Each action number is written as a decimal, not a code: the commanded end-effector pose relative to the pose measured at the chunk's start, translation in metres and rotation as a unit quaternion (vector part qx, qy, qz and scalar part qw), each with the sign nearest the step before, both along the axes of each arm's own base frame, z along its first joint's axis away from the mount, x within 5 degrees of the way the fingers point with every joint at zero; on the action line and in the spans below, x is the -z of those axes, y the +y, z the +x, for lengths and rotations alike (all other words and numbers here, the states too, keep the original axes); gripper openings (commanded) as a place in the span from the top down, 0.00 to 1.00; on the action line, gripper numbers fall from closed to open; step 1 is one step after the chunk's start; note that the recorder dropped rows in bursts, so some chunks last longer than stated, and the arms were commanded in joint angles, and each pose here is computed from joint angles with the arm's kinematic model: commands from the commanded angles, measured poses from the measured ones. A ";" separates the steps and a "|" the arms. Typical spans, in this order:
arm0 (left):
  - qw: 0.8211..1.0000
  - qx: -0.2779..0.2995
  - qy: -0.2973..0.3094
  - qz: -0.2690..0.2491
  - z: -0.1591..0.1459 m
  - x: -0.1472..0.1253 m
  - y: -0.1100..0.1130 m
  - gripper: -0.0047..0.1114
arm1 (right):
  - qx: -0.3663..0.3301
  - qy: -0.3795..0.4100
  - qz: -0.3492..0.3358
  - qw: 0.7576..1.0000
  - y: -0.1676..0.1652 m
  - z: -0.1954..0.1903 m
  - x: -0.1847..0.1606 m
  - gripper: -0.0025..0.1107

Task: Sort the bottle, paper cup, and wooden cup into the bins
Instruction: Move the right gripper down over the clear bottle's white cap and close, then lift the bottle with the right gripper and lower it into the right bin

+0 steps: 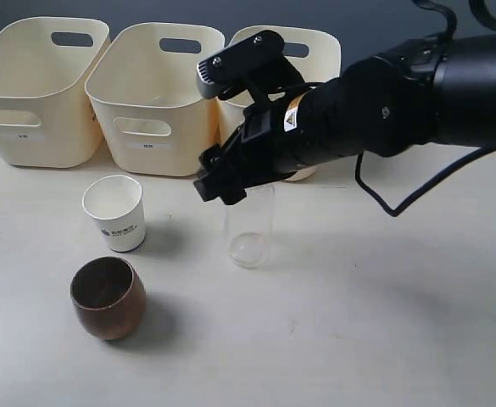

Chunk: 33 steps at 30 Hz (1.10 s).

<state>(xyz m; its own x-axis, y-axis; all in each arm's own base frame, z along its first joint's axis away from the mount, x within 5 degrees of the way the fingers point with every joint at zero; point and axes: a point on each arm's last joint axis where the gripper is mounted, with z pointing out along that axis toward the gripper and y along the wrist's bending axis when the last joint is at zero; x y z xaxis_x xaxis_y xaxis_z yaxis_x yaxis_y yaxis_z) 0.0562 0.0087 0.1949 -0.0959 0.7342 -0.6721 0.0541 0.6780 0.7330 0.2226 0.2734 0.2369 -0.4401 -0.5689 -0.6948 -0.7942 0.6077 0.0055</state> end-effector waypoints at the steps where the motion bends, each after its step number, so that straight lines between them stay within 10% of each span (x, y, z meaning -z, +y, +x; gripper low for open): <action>1: 1.000 0.004 -0.005 -0.003 0.000 -0.002 -0.001 0.96 | 0.007 -0.013 0.000 1.000 -0.005 0.001 -0.009 0.30; 7: 1.000 0.004 -0.005 -0.003 0.000 -0.002 -0.001 0.96 | 0.012 -0.032 0.030 0.999 -0.016 -0.008 -0.040 0.30; 29: 1.000 0.004 -0.005 -0.003 0.000 -0.002 -0.001 0.96 | 0.010 0.000 -0.015 1.000 0.002 0.008 0.014 0.32; 32: 1.000 0.004 -0.005 -0.003 0.000 -0.002 -0.001 0.96 | 0.010 0.001 -0.018 1.000 0.003 0.009 0.017 0.52; 33: 1.000 0.004 -0.005 -0.003 0.000 -0.002 -0.001 0.96 | 0.010 -0.003 -0.013 1.000 0.003 0.009 0.014 0.79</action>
<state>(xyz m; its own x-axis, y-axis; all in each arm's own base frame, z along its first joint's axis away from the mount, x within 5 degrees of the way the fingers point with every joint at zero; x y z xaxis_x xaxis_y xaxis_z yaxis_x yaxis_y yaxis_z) 0.0562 0.0087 0.1949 -0.0959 0.7342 -0.6721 0.0541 0.6780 0.7330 0.2287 0.2764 0.2182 -0.4628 -0.5917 -0.6601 -0.7831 0.6218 -0.0083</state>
